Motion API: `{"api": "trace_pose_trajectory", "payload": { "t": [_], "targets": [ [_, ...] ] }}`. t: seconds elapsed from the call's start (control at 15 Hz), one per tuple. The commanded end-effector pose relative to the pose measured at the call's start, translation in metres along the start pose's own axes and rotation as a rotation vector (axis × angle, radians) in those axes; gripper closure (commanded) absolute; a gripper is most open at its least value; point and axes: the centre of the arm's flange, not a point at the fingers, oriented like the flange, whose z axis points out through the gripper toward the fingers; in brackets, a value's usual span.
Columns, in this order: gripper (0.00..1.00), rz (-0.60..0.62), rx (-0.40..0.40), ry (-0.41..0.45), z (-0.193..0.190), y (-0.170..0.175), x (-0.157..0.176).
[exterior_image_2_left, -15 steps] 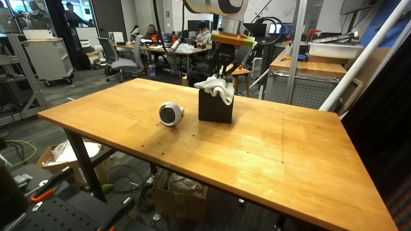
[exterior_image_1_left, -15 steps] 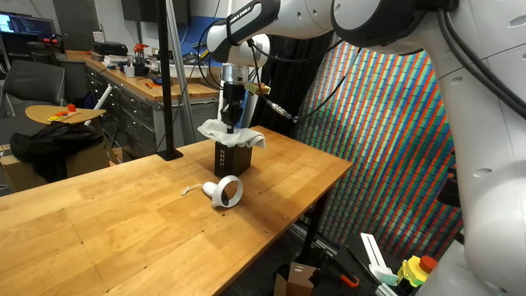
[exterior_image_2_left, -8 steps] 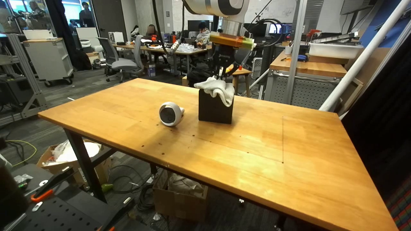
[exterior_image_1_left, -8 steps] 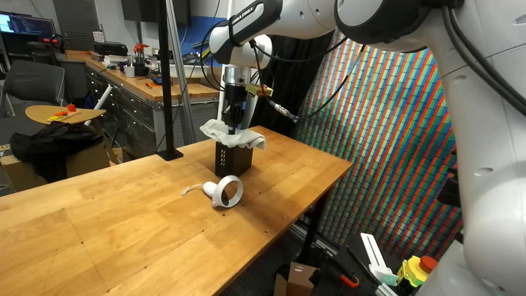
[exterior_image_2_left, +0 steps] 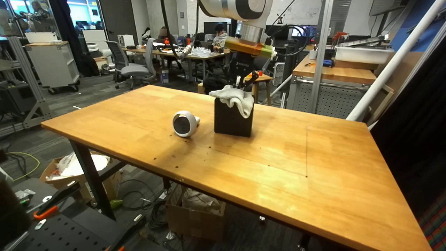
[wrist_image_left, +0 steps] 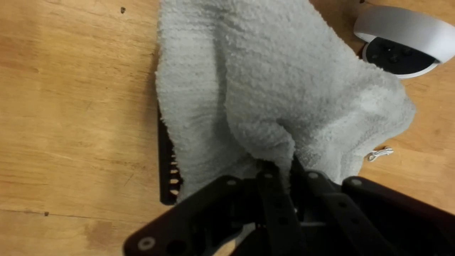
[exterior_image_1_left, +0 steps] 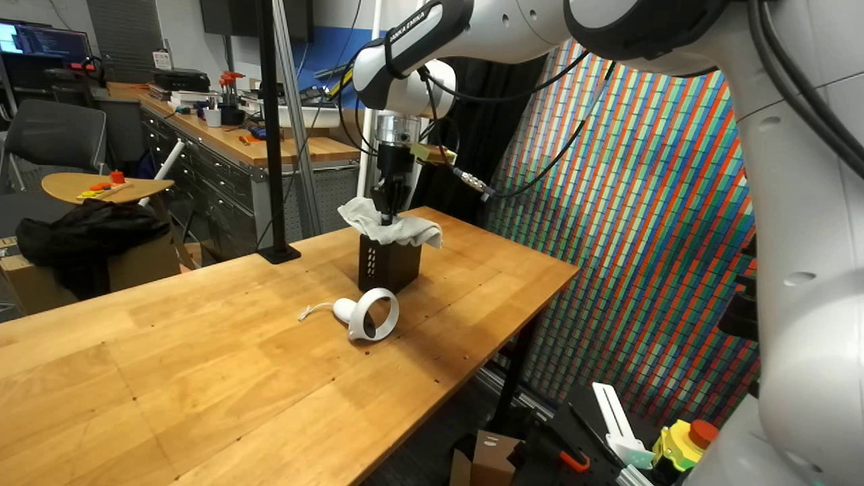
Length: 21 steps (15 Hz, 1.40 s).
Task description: Pick up the towel and put it in the black object
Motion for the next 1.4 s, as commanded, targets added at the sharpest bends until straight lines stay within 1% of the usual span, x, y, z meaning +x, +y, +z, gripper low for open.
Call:
{"api": "trace_pose_trajectory", "payload": {
  "t": [0.0, 0.33, 0.53, 0.87, 1.13, 1.33],
  "targets": [
    [0.97, 0.009, 0.059, 0.032, 0.017, -0.002, -0.007],
    [0.97, 0.039, 0.128, 0.046, 0.042, 0.008, -0.009],
    [0.97, 0.043, 0.160, 0.033, 0.058, 0.009, -0.010],
    [0.97, 0.028, 0.172, -0.005, 0.073, 0.008, -0.006],
    [0.97, 0.026, 0.181, -0.052, 0.083, 0.004, -0.007],
    [0.97, 0.021, 0.177, -0.067, 0.075, -0.001, -0.009]
  ]
}}
